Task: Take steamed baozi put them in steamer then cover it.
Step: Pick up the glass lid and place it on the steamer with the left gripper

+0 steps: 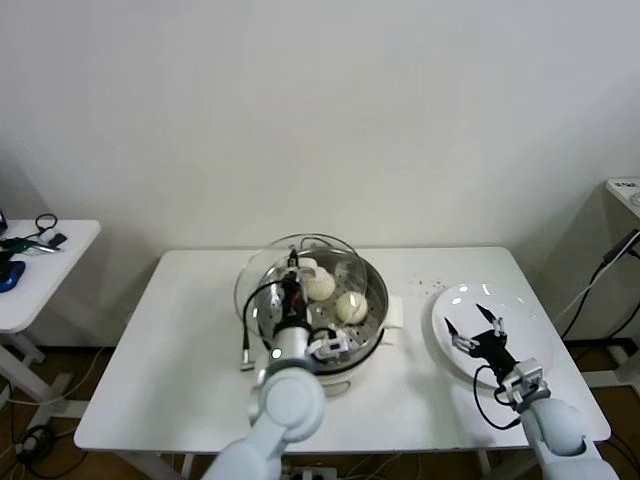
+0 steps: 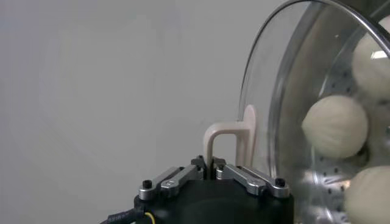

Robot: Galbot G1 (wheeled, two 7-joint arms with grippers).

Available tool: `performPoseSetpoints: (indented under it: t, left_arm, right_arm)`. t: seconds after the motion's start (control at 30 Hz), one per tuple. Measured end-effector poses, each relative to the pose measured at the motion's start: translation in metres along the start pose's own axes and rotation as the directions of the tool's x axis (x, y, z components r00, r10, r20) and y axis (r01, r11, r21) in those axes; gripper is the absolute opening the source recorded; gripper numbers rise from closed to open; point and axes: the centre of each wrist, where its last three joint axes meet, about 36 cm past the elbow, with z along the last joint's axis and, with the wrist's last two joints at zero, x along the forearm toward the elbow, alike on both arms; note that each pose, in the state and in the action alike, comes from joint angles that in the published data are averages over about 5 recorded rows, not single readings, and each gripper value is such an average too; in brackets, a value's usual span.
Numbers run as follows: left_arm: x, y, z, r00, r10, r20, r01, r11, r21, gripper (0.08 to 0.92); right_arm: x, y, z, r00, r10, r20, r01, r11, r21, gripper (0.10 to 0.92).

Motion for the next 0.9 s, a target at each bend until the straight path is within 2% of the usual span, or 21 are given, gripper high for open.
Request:
performPoseSetpoints:
  t: [0.57, 0.9]
  left_arm:
    - [0.006, -0.009, -0.030, 0.9981, 0.058, 0.021, -0.057, 0.998, -0.039, 0.153]
    - [-0.001, -0.014, -0.035, 0.9982, 0.059, 0.013, -0.058, 0.997, -0.057, 0.153]
  right_arm:
    - [0.003, -0.006, 0.006, 1.000, 0.006, -0.004, -0.006, 1.000, -0.003, 0.823]
    - [0.004, -0.005, 0.009, 1.000, 0.006, -0.006, -0.006, 1.000, -0.008, 0.823]
